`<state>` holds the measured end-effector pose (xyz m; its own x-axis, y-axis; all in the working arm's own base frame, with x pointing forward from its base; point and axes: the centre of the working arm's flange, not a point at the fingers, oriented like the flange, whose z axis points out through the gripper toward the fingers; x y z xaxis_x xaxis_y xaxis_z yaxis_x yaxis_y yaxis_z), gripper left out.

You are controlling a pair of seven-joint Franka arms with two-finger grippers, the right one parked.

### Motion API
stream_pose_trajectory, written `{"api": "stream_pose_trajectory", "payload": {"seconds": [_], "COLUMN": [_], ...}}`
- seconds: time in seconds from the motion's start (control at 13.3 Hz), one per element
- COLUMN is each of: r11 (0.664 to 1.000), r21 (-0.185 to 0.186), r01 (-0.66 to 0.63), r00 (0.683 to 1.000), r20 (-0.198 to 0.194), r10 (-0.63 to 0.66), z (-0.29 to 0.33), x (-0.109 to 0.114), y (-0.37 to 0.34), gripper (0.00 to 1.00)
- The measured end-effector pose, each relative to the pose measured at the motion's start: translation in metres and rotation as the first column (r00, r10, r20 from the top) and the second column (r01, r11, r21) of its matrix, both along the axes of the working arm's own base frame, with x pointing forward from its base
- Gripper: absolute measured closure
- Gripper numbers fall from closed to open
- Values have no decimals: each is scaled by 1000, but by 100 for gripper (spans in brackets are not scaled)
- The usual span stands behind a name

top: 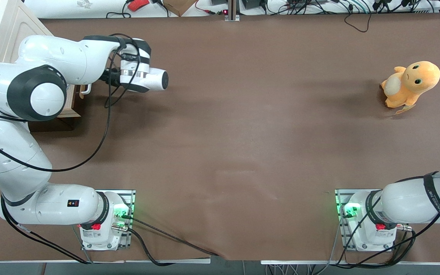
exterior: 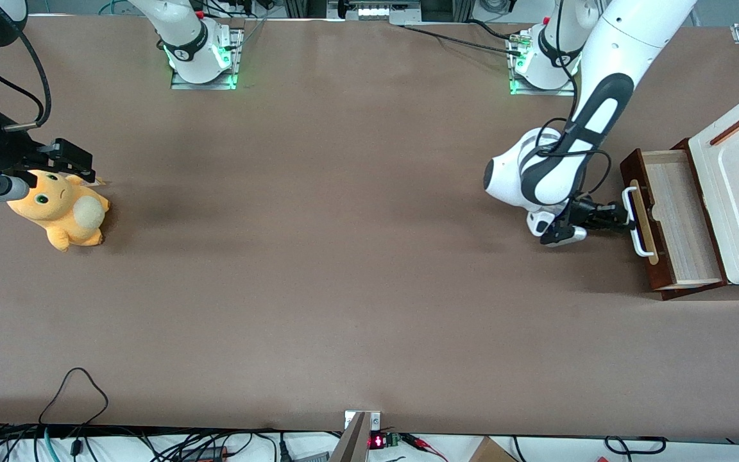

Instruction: Open lower drawer with left arm only

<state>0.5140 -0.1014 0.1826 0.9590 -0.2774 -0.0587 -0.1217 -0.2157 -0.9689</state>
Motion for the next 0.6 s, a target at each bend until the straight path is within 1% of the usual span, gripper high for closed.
{"api": "stream_pose_trajectory", "payload": {"seconds": [0.15,0.23,0.3,0.38,0.45,0.53,0.6], "r11": [1000,998,993,982,962,928,889], "r21": [-23,-48,-96,-160,-238,-328,-409], "r01": [-19,-45,-73,-102,-136,-176,-205], "r00": [1000,999,997,995,991,984,979], "r20": [-2,2,11,8,-16,-53,-92], "r10": [19,45,74,104,136,168,184], "z": [5,9,17,29,49,76,110], "x": [2,5,10,15,22,30,38], "y": [-7,-8,-12,-18,-26,-35,-42], "gripper": [37,26,15,4,0,0,0]}}
